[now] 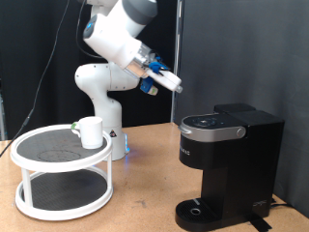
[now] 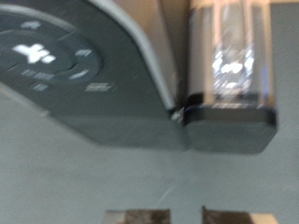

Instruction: Make a cup of coffee with the keurig machine

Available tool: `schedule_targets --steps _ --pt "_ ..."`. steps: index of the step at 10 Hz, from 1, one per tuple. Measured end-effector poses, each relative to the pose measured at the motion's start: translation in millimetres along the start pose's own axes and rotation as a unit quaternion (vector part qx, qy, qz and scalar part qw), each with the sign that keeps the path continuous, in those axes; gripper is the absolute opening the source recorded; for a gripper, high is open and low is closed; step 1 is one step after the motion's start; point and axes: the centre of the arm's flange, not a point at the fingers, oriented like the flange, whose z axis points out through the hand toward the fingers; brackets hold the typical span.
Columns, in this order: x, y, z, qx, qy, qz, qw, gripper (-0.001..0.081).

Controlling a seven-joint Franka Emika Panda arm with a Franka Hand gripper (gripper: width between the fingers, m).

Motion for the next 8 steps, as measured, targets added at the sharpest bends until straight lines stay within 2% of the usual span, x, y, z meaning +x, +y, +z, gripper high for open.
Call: schedule_targets --steps 2,3,4,5,6,7,8 --pt "16 10 -15 -0.004 -0.028 0.009 0.9996 0.0" --pt "16 10 -14 -0.004 -0.024 0.008 0.9997 0.0" --pt "22 8 -13 0.0 0.008 0.031 0.9995 0.0" --pt "30 10 -13 -0.008 0.047 0.059 0.9971 0.0" --pt "43 13 -13 -0.049 0.085 0.084 0.9916 0.0" --pt "60 15 -16 -0.104 0.112 0.107 0.9824 0.0" --pt "66 11 -19 -0.144 0.121 0.126 0.9739 0.0"
